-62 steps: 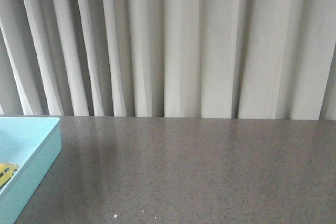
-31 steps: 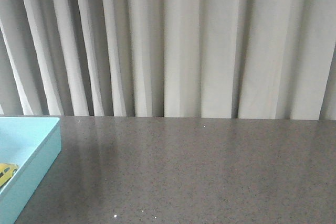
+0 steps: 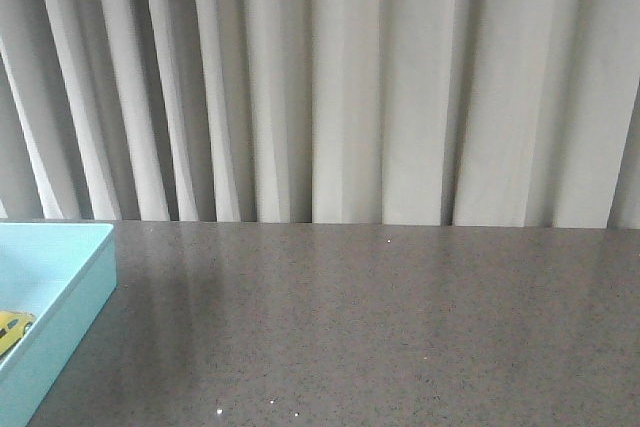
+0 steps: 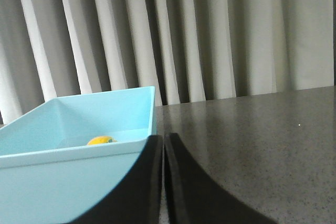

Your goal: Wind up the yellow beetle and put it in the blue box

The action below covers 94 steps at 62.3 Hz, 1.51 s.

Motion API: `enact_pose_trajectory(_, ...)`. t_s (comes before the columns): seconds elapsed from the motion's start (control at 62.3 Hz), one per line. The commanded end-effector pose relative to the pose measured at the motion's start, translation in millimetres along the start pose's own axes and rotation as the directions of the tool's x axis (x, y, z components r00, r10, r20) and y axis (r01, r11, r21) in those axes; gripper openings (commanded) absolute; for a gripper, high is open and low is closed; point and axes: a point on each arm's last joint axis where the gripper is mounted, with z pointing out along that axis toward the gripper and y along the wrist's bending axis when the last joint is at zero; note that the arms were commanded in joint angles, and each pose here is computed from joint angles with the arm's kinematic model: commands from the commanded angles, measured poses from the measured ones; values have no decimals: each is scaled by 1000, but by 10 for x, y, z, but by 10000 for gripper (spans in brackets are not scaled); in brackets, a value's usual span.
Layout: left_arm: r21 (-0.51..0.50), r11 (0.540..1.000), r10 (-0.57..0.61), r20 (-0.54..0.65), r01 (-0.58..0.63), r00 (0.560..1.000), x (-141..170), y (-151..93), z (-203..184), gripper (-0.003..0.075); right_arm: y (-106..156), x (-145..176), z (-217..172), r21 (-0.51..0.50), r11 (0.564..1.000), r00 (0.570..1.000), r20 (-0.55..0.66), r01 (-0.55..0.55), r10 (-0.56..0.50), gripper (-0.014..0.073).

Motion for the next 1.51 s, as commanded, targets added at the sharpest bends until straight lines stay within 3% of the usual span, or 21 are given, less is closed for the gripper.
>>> enact_pose_trajectory(0.0,4,1000,-24,63,23,998,-69,1,-18,-6,0,-106,-56,1,1000,997,80,4,-4,-7)
enact_pose_trajectory(0.834,5,1000,-24,37,23,999,-54,-1,-14,-5,-1,-106,-56,2,1000,997,80,5,-5,-7)
enact_pose_trajectory(0.947,5,1000,-24,38,23,999,-55,-1,-15,-6,-37,-24,-127,48,997,985,159,62,-69,-7)
enact_pose_trajectory(1.043,5,1000,-24,38,23,999,-55,-1,-15,-6,-64,119,-203,65,997,950,308,38,-56,-7)
enact_pose_trajectory(1.187,5,1000,-24,38,23,999,-55,-1,-15,-6,-97,453,-208,92,996,849,528,-15,-36,-7)
enact_pose_trajectory(1.299,5,1000,-24,38,23,999,-55,-1,-15,-6,-96,724,-118,100,995,777,627,-24,-44,-7)
enact_pose_trajectory(1.492,5,1000,-24,38,23,999,-55,-1,-15,-6,-85,1157,194,76,997,706,707,-33,-31,-7)
